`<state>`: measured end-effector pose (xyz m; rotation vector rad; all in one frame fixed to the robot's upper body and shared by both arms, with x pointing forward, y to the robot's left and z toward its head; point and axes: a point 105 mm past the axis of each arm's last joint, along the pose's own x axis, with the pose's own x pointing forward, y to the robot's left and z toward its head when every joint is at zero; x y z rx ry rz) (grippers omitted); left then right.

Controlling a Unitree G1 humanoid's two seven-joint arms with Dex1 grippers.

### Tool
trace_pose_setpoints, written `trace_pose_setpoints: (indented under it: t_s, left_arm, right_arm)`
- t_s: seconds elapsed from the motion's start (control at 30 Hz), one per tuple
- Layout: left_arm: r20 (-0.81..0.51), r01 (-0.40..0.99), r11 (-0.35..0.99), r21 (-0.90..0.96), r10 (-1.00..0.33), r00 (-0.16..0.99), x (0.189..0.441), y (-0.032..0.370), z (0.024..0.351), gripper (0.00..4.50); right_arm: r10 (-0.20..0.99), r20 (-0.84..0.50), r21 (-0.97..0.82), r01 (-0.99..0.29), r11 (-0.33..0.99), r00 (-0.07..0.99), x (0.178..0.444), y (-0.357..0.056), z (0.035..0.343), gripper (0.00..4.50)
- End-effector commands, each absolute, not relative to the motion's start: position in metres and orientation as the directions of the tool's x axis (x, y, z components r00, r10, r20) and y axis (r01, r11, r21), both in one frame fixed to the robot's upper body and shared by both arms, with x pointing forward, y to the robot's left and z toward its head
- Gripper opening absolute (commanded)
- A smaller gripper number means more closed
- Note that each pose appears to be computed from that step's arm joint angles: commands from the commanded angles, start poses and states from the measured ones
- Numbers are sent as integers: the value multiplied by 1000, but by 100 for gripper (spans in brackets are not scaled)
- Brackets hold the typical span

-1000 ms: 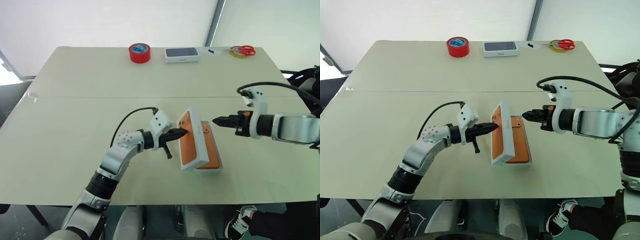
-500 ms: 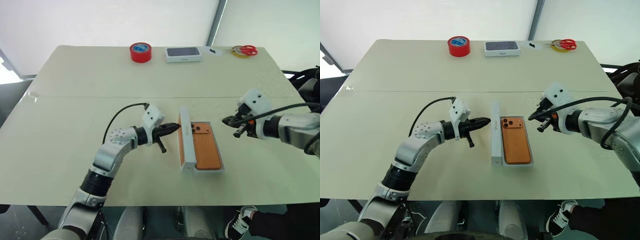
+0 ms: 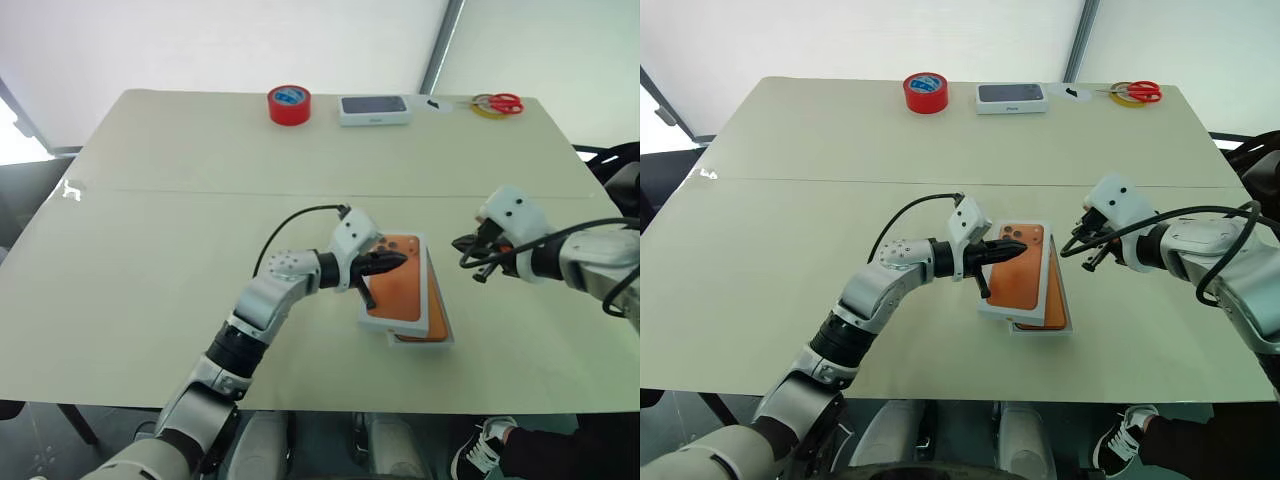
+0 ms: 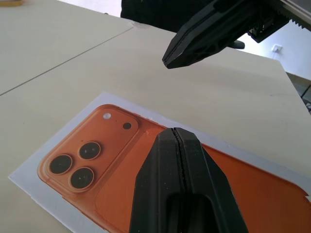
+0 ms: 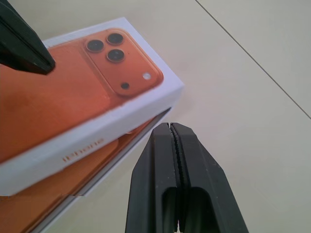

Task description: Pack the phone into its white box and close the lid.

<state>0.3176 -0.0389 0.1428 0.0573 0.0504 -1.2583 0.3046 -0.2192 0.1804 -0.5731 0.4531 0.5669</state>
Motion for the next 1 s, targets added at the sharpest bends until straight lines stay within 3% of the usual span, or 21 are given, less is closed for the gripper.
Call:
trace_pose_setpoints:
  t_s: [0.03, 0.17, 0.4, 0.77, 1.0]
  left_arm:
    - [6, 934, 352, 52, -936, 352, 323, -16, 168, 0]
    - [-8, 901, 426, 77, -904, 428, 329, 16, 172, 0]
    - [-180, 875, 461, 143, -858, 482, 329, 53, 143, 0]
    - [-319, 923, 367, 114, -867, 383, 321, 30, 108, 0]
    - [-300, 948, 310, 72, -900, 317, 316, 9, 111, 0]
  right_arm:
    - [338, -518, -448, -585, 676, 786, 304, -225, 190, 3]
    - [347, -529, -450, -602, 659, 775, 303, -223, 187, 3]
    - [376, -555, -428, -642, 636, 742, 301, -212, 180, 3]
    - [418, -622, -400, -728, 557, 662, 288, -186, 158, 3]
    - [474, -626, -359, -769, 529, 619, 279, -165, 150, 3]
